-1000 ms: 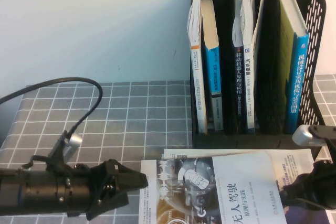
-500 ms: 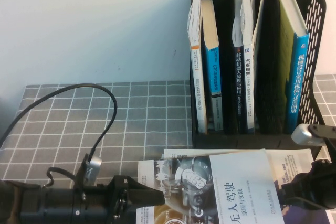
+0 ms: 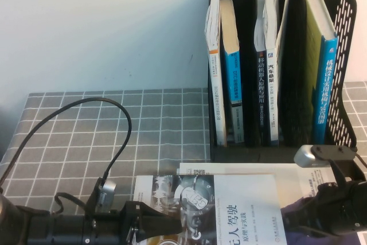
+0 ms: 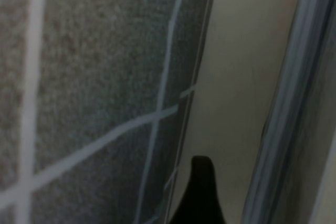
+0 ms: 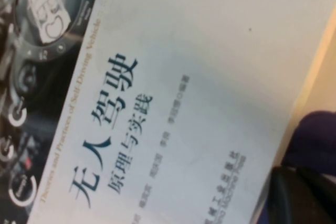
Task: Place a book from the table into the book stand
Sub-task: Push book with right arm, then pick up the book with your left arm
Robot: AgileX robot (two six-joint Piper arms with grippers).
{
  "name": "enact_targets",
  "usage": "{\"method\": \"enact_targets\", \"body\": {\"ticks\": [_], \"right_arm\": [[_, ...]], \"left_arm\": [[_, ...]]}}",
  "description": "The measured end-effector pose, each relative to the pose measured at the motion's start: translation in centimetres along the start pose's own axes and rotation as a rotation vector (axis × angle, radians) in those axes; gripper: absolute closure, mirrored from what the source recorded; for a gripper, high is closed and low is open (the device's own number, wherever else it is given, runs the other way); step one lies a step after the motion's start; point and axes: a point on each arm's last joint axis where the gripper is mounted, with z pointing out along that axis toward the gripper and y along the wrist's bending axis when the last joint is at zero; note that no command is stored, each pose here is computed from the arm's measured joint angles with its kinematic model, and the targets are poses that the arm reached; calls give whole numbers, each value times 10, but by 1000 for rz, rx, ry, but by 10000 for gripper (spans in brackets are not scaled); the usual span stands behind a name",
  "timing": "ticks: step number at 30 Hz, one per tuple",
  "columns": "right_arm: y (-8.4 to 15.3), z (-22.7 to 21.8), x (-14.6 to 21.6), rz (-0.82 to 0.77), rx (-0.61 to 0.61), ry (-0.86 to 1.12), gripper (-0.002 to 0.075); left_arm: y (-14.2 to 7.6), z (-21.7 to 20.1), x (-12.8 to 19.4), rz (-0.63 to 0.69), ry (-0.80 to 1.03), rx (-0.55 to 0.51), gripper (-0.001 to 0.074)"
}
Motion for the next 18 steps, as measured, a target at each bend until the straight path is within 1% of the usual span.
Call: {"method": "enact_targets", "body": {"ticks": [5,8,13,16,18], "right_arm": [[-2,1,-1,-2,23,-18,728],[-2,1,-2,-9,33,-23,728],[-3,1,-2,-16,35,-21,728],[-3,1,-2,-17,36,-20,728],[-3,1,-2,-20,36,-20,728]], "left_arm": [[1,-2,-2,1,-9,0,285],[4,-11,-6,-12,-39,8,321],[8,-27,-16,-34,-110,16,336],[8,-27,-16,-34,-110,16,342],[8,-26,-15,-31,-104,15,365]]}}
